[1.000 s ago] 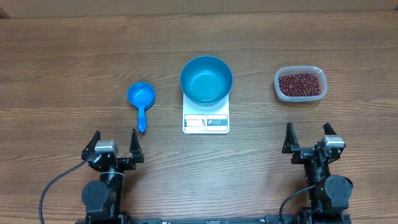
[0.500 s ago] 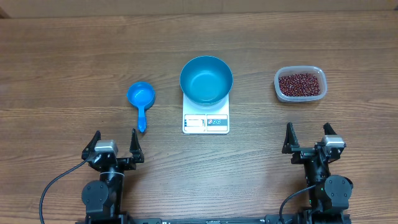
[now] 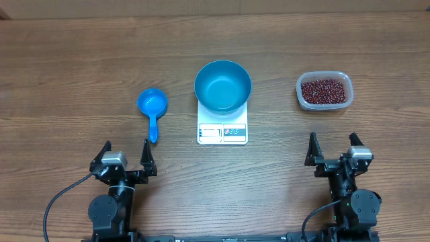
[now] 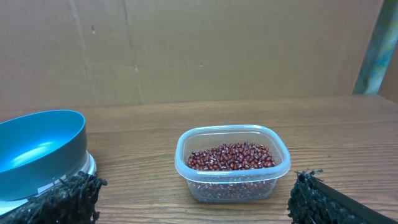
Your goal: Scoop item into bowl and weigh 150g on scale
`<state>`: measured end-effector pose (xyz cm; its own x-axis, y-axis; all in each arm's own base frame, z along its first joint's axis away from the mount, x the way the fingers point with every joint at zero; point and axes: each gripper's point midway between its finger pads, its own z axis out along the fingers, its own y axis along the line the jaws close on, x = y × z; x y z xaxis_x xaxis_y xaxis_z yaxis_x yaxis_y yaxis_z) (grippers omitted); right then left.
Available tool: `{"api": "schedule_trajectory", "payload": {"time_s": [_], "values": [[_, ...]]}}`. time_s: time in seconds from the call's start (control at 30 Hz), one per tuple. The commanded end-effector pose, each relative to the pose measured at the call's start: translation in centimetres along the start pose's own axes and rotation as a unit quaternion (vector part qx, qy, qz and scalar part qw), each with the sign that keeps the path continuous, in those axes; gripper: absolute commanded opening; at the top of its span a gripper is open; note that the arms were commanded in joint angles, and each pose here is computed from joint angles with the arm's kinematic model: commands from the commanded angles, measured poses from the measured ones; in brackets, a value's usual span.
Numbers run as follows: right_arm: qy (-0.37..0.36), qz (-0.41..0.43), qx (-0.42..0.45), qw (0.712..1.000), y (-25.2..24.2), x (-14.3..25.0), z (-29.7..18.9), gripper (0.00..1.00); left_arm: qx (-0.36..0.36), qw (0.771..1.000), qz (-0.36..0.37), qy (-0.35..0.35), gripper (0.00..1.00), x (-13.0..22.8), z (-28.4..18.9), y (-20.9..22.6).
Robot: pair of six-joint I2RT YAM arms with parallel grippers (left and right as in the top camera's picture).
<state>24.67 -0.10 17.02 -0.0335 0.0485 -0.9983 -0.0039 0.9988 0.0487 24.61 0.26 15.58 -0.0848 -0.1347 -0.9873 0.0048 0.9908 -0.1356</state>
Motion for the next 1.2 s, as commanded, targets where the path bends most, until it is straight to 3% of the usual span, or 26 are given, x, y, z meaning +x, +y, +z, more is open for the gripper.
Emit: {"api": "schedule_trajectory", "payload": {"time_s": [0.0,0.4,0.73,1.03,1.17], "values": [[0.004,-0.004,0.001,1.000,-0.1,0.4,0.1,1.00,0.023,1.000,-0.009,0.012,1.00,-0.1,-0.3,-0.9],[0.004,-0.004,0.001,1.000,-0.1,0.4,0.1,1.00,0.017,0.997,0.036,0.060,1.00,-3.9,-2.3,-1.5],[0.004,-0.004,0.001,1.000,-0.1,0.4,0.1,1.00,0.020,0.990,0.018,0.136,1.00,-8.3,0.3,-2.3],[0.004,-0.004,0.001,1.000,-0.1,0.4,0.1,1.00,0.037,0.952,0.007,0.305,1.00,-10.9,4.6,-3.3],[0.004,-0.004,0.001,1.000,-0.1,0.4,0.1,1.00,0.000,0.929,0.010,0.370,1.00,-11.7,6.1,-2.2]]}}
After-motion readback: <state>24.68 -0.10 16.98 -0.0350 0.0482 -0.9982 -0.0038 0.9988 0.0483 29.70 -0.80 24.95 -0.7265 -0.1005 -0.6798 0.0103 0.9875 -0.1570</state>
